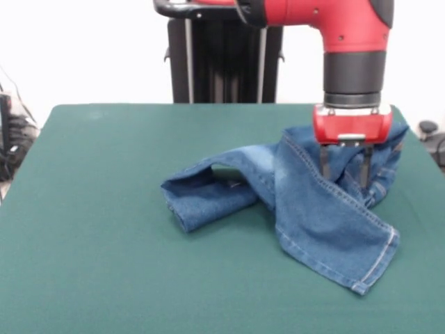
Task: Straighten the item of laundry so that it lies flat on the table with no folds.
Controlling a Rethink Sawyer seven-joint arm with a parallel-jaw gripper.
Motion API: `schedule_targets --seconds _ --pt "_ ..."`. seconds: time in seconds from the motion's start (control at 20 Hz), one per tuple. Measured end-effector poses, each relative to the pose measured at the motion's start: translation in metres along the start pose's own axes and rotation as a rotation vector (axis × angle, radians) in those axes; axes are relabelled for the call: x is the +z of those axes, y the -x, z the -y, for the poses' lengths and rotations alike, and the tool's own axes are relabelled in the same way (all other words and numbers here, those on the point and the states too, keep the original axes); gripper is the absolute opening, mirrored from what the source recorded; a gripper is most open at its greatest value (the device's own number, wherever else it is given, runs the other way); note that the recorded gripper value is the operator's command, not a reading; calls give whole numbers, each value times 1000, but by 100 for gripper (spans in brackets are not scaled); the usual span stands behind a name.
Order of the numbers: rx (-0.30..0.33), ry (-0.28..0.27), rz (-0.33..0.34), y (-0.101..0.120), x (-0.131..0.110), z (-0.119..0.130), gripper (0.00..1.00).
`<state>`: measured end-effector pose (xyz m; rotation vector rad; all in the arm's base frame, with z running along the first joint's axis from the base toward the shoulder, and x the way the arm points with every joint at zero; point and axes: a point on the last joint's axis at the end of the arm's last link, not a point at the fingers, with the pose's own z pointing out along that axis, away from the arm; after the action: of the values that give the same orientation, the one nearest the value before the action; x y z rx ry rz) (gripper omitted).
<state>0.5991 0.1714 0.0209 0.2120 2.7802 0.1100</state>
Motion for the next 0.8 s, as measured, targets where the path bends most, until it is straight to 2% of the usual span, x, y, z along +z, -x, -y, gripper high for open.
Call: schedule_targets --seconds 0.3,0.8 --pt "14 -12 68 10 7 20 100" --pt "18 -15 67 8 17 24 100"
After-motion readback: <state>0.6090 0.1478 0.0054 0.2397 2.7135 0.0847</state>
